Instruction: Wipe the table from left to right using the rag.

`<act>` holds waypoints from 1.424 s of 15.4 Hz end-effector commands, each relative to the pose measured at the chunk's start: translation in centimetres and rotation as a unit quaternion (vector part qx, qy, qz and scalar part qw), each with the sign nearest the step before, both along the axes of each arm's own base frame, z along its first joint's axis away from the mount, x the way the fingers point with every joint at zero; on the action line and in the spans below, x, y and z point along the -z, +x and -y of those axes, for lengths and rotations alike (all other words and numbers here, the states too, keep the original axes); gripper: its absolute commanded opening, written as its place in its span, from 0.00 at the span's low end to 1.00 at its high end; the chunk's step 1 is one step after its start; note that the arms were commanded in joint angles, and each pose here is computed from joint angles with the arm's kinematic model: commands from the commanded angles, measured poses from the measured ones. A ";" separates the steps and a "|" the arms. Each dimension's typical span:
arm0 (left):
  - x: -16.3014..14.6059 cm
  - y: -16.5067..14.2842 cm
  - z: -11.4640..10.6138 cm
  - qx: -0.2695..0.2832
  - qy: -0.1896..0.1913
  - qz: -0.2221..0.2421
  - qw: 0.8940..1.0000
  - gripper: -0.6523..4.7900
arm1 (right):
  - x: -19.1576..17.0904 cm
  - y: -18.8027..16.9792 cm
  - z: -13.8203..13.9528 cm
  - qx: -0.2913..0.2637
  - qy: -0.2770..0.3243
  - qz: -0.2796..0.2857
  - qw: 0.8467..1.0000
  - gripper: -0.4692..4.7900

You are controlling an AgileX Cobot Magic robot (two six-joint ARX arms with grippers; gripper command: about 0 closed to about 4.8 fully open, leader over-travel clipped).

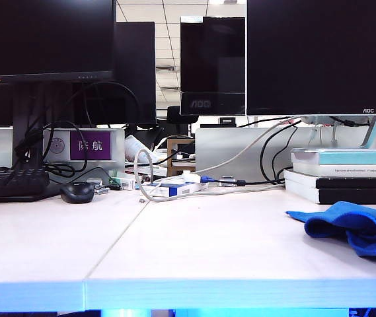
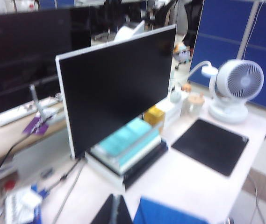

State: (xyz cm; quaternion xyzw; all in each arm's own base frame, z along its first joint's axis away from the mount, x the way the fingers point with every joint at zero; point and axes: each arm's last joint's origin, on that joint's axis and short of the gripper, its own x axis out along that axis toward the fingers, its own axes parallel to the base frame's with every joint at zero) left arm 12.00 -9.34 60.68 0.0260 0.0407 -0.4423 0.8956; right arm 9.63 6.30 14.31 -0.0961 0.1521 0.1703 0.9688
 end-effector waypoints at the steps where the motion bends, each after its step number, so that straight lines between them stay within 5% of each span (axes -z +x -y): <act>1: 0.2 3.4 2.5 0.027 -0.014 0.003 1.000 0.11 | -0.2 0.0 0.0 0.001 0.007 0.007 1.000 0.13; 9: 4.9 11.9 8.5 0.033 0.044 -0.071 0.996 0.11 | -0.2 0.0 0.0 0.001 0.007 0.007 1.000 0.13; 12: 4.5 12.8 9.1 0.031 0.010 -0.043 0.999 0.11 | -0.2 0.0 0.0 0.001 0.007 0.006 1.000 0.13; 19: 7.7 14.1 8.8 -0.007 -0.001 -0.046 0.999 0.11 | -0.2 0.0 0.0 0.001 0.007 0.007 1.000 0.13; 20: 10.3 13.6 7.4 -0.060 0.033 -0.065 0.996 0.11 | -0.2 0.0 0.0 0.001 0.007 0.006 1.000 0.13; 22: 12.0 13.5 6.8 -0.071 0.047 -0.085 0.993 0.11 | -0.2 0.0 0.0 0.001 0.007 0.006 1.000 0.13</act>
